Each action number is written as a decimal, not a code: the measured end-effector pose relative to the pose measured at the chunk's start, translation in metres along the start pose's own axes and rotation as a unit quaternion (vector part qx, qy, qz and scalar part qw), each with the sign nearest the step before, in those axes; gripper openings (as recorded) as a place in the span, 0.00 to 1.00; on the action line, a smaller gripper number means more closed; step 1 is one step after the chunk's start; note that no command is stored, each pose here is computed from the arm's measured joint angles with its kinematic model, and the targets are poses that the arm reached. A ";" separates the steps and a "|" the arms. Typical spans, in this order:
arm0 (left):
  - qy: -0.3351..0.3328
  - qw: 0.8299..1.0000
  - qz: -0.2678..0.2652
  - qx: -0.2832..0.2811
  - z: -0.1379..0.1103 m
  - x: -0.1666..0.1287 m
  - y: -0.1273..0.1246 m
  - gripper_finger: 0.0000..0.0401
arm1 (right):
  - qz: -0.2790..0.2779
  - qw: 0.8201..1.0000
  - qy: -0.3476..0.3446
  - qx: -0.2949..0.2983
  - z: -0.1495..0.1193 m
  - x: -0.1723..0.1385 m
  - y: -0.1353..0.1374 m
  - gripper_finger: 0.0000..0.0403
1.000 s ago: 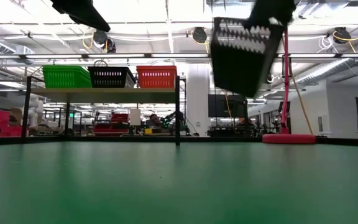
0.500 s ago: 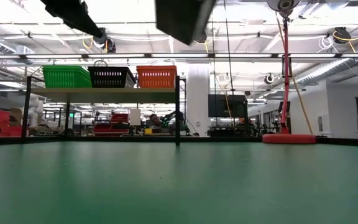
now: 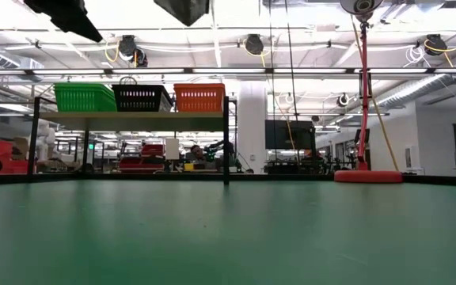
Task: Stack baskets on shelf by color
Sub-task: Stack the black basket on top of the other black baskets on the shelf
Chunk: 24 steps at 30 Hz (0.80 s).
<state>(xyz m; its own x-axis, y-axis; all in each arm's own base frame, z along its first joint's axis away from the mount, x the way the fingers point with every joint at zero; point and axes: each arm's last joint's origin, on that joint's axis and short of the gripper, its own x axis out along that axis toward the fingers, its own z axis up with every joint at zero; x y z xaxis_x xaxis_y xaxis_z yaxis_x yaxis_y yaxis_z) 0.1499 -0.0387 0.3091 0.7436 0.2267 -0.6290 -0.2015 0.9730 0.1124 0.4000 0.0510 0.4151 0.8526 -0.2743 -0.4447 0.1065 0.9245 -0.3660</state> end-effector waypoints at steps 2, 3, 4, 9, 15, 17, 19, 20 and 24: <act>-0.003 1.000 0.008 0.003 -0.001 -0.001 -0.001 0.23 | 0.001 1.000 -0.007 -0.002 0.004 0.009 -0.010 0.02; -0.003 1.000 0.010 0.006 -0.002 -0.002 -0.001 0.23 | 0.001 1.000 -0.017 0.001 0.006 0.014 -0.017 0.02; -0.003 1.000 0.010 0.009 -0.002 -0.003 -0.002 0.23 | -0.002 1.000 -0.024 0.002 0.009 0.017 -0.023 0.02; 0.000 1.000 0.023 0.020 -0.005 -0.004 -0.002 0.23 | -0.009 0.999 -0.039 0.006 0.008 0.039 -0.050 0.03; 0.003 0.999 0.040 0.031 -0.019 0.000 0.001 0.23 | -0.012 0.998 -0.060 0.014 0.002 0.054 -0.081 0.03; -0.001 0.999 0.043 0.027 -0.024 -0.001 0.004 0.23 | -0.008 0.997 -0.072 0.018 0.000 0.059 -0.090 0.03; -0.011 0.999 0.043 0.018 -0.029 -0.004 0.007 0.23 | -0.011 0.997 -0.075 0.014 -0.003 0.063 -0.099 0.03; -0.015 0.999 0.043 0.014 -0.031 -0.006 0.009 0.23 | -0.010 0.997 -0.074 0.012 -0.006 0.065 -0.103 0.03; -0.039 0.998 0.049 -0.009 -0.035 -0.013 0.015 0.23 | -0.017 0.997 -0.069 0.018 -0.014 0.074 -0.120 0.03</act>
<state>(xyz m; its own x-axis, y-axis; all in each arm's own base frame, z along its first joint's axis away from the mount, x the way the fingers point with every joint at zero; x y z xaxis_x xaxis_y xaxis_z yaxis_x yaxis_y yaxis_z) 0.1145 -0.0281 0.2919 0.7667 0.3234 -0.5547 -0.2856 0.9455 0.1565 0.4430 -0.0845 0.4143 0.9103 -0.2692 -0.3144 0.1533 0.9248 -0.3483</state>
